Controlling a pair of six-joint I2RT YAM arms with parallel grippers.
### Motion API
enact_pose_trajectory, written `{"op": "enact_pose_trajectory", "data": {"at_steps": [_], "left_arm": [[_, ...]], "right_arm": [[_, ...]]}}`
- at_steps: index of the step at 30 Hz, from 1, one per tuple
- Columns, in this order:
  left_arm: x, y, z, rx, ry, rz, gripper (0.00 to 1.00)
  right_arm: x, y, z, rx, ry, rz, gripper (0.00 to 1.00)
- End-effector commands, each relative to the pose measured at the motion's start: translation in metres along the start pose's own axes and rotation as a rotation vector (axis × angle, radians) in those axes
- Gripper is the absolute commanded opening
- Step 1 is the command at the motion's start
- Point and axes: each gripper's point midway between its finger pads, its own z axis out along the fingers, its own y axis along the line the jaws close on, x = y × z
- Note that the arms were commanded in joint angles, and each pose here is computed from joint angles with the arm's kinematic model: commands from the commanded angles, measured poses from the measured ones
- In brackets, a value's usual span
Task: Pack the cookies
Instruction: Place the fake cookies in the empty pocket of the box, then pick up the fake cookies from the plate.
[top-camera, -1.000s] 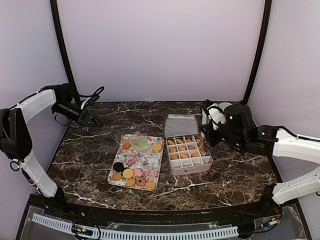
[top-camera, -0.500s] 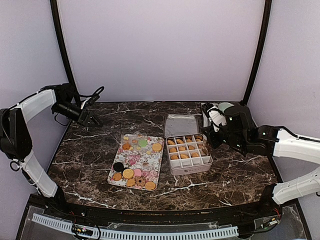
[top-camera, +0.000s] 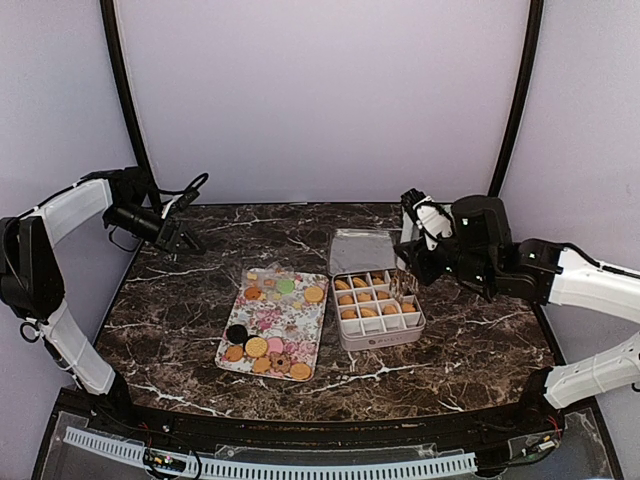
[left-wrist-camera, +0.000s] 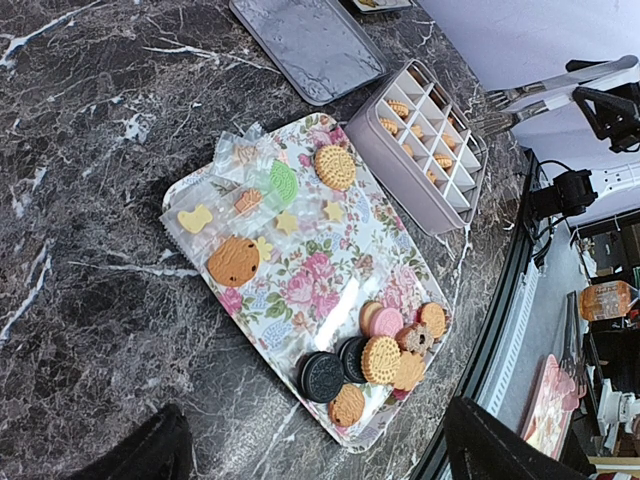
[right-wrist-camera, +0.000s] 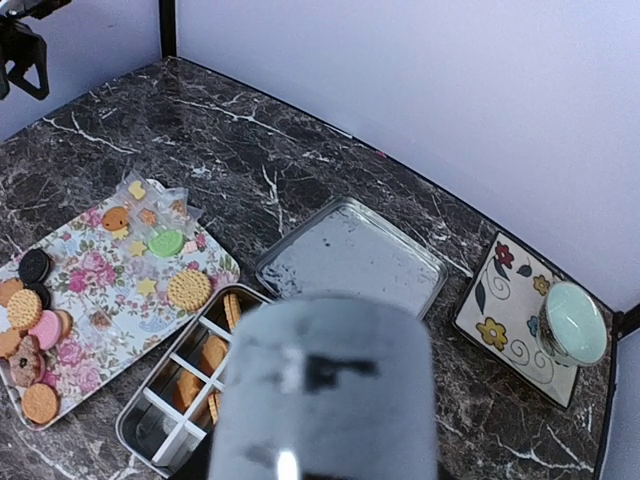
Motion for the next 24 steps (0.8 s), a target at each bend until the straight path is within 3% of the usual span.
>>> {"op": "enact_pose_trajectory", "data": {"at_steps": [1,11,18,24], "left_arm": [[0.004,-0.006,-0.005,-0.002,-0.006,0.003,0.90],[0.007,-0.006,-0.004,-0.008,0.001,0.001,0.90],[0.006,-0.008,-0.007,-0.010,-0.004,0.010,0.90],[0.005,-0.010,-0.009,-0.012,-0.003,0.015,0.90]], "right_arm": [[-0.069,0.018,-0.015,-0.082,-0.174,0.037,0.39],[-0.110,0.163,0.001,-0.391,-0.250,-0.026,0.38],[-0.088,0.245,0.024,-0.553,-0.198,-0.068,0.42],[-0.070,0.281,0.035,-0.632,-0.155,-0.084,0.43]]}}
